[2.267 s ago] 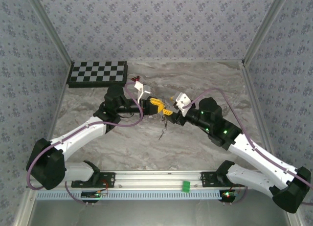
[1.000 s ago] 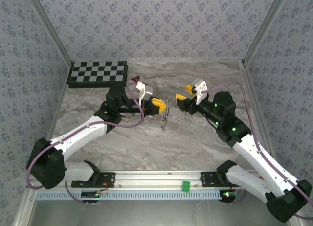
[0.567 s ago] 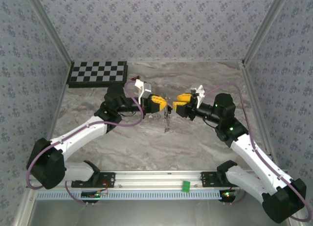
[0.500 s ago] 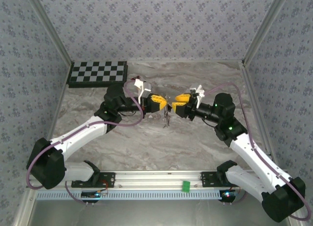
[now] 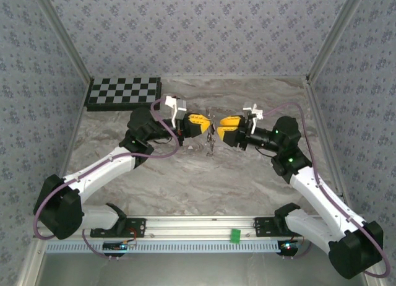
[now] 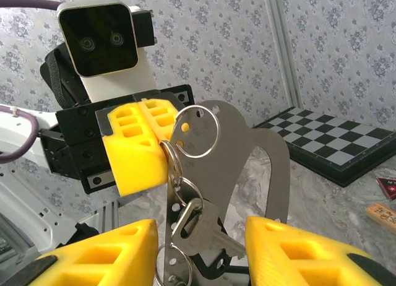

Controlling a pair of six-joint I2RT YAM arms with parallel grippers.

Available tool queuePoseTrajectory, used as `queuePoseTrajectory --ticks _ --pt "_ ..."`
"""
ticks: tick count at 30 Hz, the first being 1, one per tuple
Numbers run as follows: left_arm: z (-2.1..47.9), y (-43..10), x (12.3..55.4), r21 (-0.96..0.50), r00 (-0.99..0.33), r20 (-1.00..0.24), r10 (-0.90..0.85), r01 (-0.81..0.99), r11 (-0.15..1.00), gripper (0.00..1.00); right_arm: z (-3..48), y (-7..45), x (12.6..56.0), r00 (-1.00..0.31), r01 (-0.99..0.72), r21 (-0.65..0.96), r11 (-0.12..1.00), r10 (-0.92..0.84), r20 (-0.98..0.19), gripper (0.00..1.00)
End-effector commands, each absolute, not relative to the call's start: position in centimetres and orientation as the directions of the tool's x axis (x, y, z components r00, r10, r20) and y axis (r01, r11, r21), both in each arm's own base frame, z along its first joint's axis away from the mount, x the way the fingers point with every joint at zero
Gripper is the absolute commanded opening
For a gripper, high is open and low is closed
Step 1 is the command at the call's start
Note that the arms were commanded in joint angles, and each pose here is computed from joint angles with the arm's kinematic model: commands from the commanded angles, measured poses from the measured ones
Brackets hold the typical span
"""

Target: Put the keys on the keyring

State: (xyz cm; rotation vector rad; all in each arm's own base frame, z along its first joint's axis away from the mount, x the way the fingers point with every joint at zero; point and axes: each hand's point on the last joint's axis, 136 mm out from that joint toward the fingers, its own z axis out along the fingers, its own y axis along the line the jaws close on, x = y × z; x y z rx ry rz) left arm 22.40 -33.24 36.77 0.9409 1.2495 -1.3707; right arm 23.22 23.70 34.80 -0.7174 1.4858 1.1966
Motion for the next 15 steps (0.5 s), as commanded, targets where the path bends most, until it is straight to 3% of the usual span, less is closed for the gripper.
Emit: queuePoseTrajectory --ticks 1,15 --pt "39.4 -32.6 21.9 -0.129 -0.116 -0.963 -0.244 0.991 0.038 0.00 36.9 23.6 22.9 -0.250 -0.916 0.299 0.267 0.202 -0.947 0.41" --pt "39.7 -32.8 21.3 -0.123 -0.123 -0.962 -0.243 0.992 -0.014 0.00 38.2 23.7 23.8 -0.283 -0.924 0.332 0.192 0.243 -0.928 0.36"
